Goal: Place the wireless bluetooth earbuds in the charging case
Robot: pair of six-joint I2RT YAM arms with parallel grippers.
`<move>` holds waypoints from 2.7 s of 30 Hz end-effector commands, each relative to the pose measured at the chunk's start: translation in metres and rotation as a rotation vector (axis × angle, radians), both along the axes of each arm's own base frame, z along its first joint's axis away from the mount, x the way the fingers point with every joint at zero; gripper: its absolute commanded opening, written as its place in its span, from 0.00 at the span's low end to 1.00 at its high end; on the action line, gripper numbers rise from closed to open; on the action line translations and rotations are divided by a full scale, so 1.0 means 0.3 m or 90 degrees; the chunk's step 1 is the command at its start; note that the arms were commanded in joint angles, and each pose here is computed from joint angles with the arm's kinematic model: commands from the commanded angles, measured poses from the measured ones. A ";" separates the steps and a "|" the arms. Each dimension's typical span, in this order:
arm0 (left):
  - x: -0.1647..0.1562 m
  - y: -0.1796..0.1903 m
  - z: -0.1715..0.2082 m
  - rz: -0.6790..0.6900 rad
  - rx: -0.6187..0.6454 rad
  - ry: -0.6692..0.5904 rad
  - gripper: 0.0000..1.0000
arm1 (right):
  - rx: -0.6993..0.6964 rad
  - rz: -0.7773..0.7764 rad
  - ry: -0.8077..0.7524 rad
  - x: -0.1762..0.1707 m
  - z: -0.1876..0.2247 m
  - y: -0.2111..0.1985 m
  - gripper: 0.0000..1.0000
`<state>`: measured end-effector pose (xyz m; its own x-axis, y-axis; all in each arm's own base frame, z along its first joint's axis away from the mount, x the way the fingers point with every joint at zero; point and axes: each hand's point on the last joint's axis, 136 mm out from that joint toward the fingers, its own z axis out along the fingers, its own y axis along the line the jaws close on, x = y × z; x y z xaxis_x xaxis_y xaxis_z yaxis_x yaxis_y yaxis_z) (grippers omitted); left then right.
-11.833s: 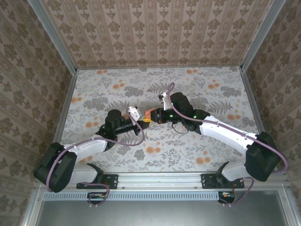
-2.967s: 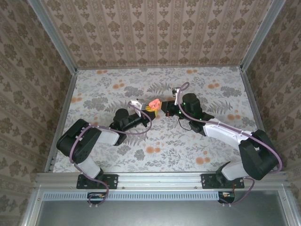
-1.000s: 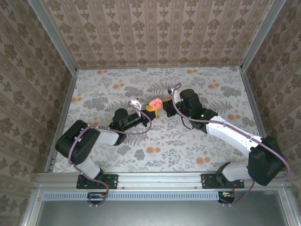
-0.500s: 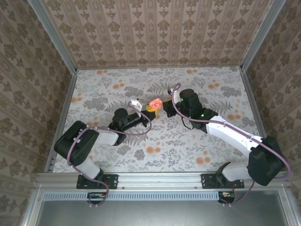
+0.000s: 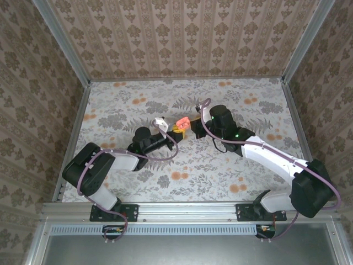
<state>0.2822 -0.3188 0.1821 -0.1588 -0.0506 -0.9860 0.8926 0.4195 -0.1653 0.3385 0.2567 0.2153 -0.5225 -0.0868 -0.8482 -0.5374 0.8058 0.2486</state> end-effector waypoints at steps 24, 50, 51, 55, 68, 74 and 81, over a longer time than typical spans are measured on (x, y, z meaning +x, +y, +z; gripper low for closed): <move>-0.007 -0.007 0.121 -0.006 -0.032 -0.067 0.13 | 0.004 -0.003 -0.012 -0.027 0.016 -0.016 0.16; -0.008 -0.010 0.115 -0.008 -0.027 -0.066 0.13 | 0.056 0.019 -0.066 -0.056 0.132 -0.010 0.39; -0.009 -0.009 0.112 -0.008 -0.026 -0.065 0.13 | 0.064 0.022 -0.075 -0.063 0.152 -0.010 0.39; -0.009 -0.008 0.110 -0.009 -0.024 -0.065 0.13 | 0.095 0.046 -0.093 -0.098 0.210 -0.008 0.42; -0.020 -0.003 0.108 -0.010 -0.021 -0.069 0.13 | 0.182 0.049 0.080 -0.114 0.237 -0.015 0.45; -0.021 -0.003 0.111 -0.012 -0.022 -0.069 0.13 | 0.230 0.017 0.181 -0.074 0.183 -0.028 0.44; -0.023 -0.004 0.111 -0.013 -0.023 -0.066 0.12 | 0.257 0.030 0.219 -0.045 0.149 0.009 0.37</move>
